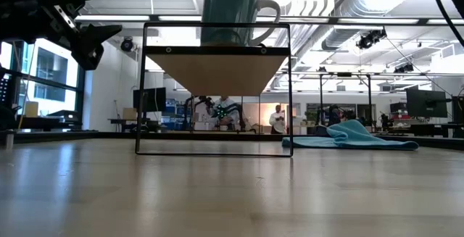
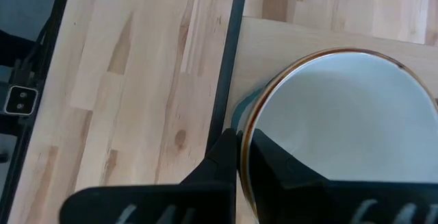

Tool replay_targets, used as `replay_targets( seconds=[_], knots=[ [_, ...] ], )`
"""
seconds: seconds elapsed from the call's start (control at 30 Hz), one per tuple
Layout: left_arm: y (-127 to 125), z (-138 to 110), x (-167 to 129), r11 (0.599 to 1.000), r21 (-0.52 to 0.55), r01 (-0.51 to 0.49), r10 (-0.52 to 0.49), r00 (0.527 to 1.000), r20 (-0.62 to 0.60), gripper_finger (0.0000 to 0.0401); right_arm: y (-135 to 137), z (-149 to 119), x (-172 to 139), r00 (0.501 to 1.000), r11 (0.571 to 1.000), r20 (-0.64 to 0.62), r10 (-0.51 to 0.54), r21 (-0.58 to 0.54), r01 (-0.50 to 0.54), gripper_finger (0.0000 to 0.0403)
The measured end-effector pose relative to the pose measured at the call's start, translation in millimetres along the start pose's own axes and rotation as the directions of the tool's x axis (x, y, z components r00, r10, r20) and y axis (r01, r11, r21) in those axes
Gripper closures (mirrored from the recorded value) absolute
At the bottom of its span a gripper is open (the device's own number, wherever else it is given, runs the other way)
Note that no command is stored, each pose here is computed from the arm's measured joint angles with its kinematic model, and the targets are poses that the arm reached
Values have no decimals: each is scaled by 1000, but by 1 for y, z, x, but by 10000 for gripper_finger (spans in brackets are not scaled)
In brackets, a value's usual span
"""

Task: Stack small to large cups/mugs on shelf
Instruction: Put the blue mug on the shelf

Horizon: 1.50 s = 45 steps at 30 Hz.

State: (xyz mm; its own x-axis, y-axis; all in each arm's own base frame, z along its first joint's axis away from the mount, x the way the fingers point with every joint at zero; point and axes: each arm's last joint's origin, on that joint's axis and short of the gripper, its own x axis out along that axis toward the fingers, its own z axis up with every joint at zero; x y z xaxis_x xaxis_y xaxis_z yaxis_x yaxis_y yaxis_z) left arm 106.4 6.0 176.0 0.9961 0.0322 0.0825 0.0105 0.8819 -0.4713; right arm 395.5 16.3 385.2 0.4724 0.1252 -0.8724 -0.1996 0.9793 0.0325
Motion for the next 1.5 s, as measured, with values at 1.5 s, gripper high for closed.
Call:
replay_targets(
  seconds=[1.5],
  knots=[
    [0,0,0,1000,-7,1,-1,1000,1,130,0,1,1,1000,999,9,14,51,-15,348]
  ],
)
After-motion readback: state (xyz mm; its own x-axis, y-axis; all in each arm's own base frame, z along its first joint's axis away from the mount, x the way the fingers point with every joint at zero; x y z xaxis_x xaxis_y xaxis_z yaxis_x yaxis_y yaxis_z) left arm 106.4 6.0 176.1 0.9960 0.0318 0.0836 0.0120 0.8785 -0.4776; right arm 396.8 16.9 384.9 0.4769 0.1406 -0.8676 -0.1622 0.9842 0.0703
